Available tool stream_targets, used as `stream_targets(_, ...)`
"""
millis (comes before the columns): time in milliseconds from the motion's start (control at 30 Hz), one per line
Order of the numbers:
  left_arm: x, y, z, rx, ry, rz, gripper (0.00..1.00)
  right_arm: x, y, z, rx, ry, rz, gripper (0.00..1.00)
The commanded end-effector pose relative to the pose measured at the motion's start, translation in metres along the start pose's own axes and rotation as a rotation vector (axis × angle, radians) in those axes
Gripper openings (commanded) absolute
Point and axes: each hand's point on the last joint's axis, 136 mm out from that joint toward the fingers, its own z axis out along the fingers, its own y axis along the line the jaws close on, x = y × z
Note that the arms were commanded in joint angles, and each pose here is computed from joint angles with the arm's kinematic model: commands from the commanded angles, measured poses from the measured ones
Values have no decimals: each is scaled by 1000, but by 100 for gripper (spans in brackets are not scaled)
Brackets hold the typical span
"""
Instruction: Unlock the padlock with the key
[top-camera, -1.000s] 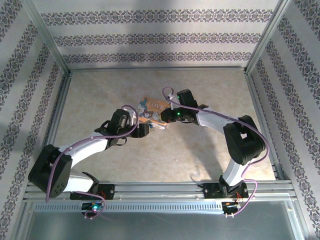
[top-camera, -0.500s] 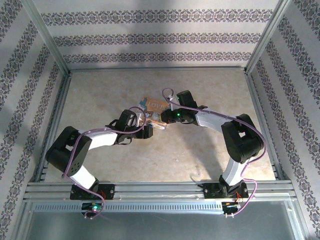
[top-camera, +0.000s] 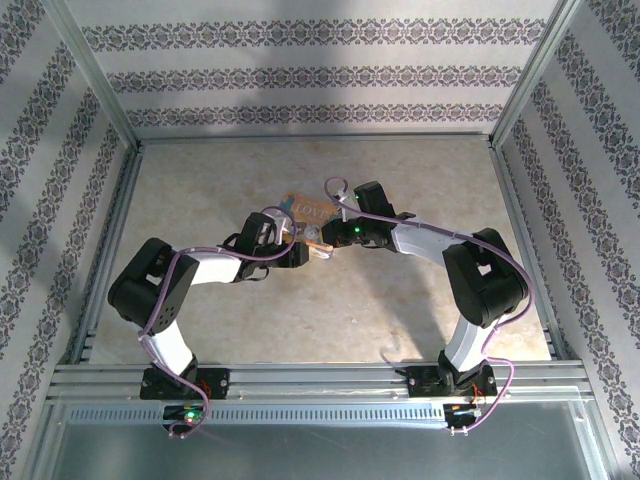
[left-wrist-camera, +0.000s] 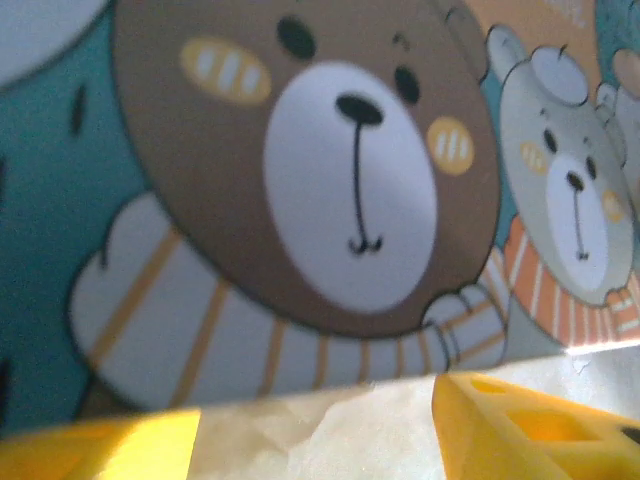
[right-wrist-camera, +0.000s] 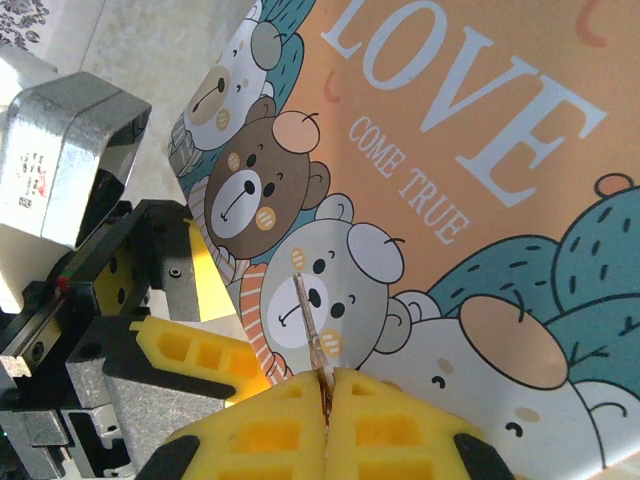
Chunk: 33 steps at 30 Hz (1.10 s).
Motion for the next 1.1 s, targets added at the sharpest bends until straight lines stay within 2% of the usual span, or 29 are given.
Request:
stream_targets(0, -18, -8, 5, 52, -54, 60, 60, 25, -13, 5, 53, 62, 30, 0)
stream_targets(367, -18, -19, 12, 124, -50, 54, 53, 25, -12, 5, 52, 61, 29, 0)
stream_targets(1067, -25, -34, 14, 152, -95, 5, 44, 24, -9, 7, 51, 63, 28, 0)
